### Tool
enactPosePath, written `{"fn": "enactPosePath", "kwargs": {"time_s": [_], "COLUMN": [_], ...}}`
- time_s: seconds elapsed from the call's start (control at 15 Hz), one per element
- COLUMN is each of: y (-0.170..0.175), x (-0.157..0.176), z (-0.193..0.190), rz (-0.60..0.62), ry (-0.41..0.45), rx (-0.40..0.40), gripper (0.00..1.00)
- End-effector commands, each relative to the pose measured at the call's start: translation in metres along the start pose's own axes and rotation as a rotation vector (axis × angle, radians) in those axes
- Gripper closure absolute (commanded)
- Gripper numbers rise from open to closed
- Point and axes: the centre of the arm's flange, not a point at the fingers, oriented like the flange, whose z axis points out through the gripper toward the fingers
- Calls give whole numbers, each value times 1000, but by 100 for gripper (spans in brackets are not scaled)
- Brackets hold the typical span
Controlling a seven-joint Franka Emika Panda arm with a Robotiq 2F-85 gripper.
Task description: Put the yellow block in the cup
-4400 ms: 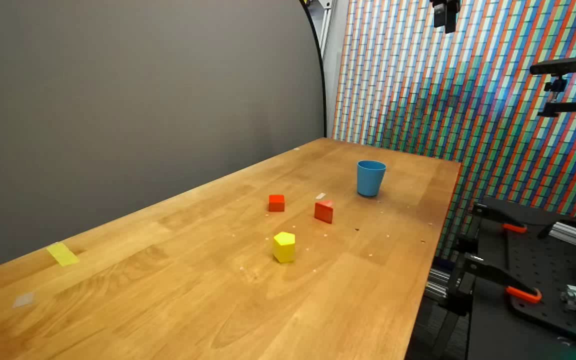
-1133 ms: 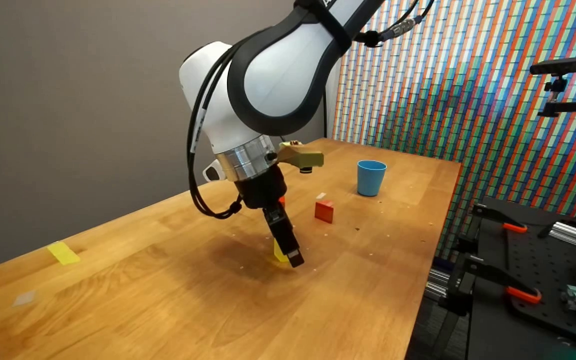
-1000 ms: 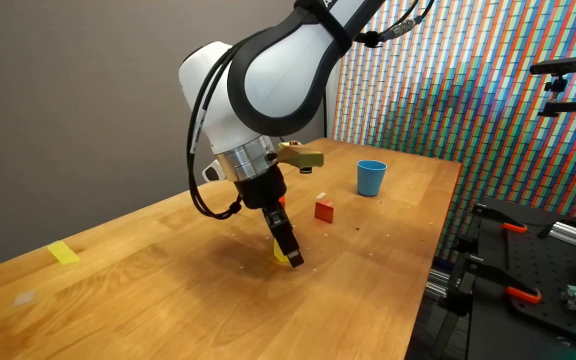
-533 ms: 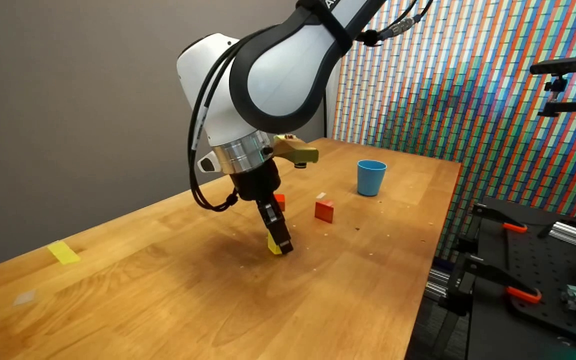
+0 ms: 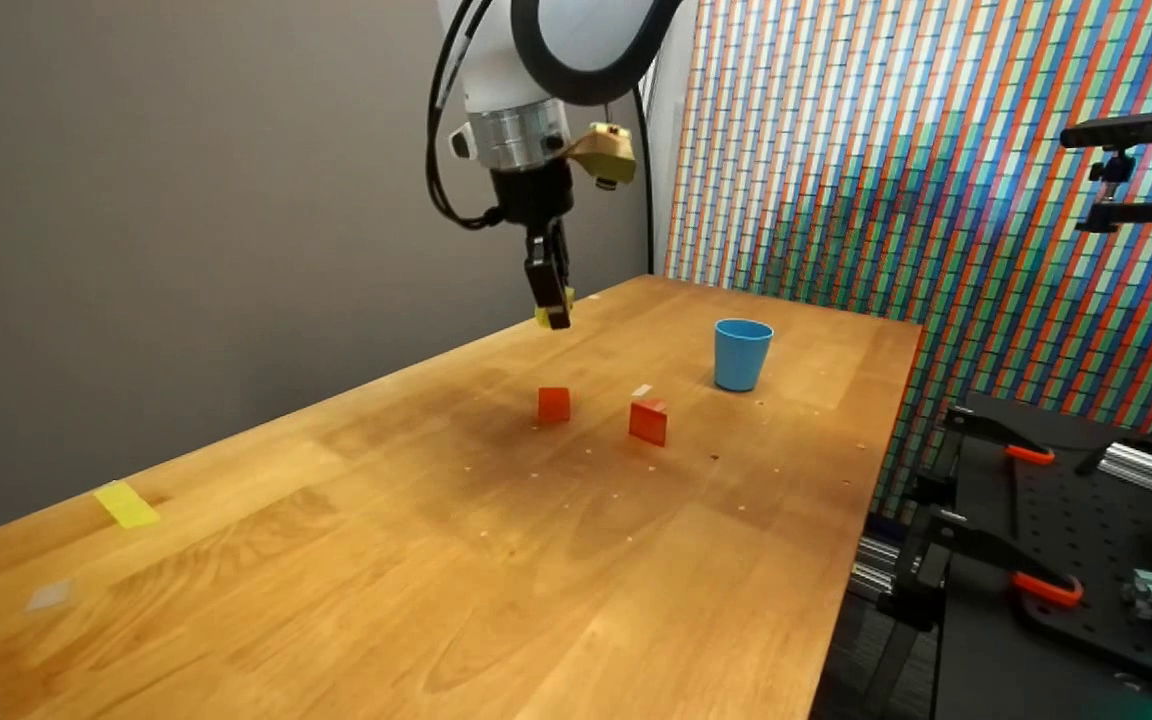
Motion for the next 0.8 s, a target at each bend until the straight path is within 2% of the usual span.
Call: {"fn": "enactPosePath", "kwargs": {"time_s": [0.0, 0.13, 0.33, 0.53, 0.73], "y": [79, 126, 176, 201, 204], "x": [-63, -99, -147, -175, -183], "z": [-15, -11, 10, 35, 56], "rz": [205, 312, 455, 574, 660], "ry": [-11, -50, -130, -214, -283], "rx": [-14, 15, 76, 187, 333], "gripper": [81, 81, 81, 81, 81]}}
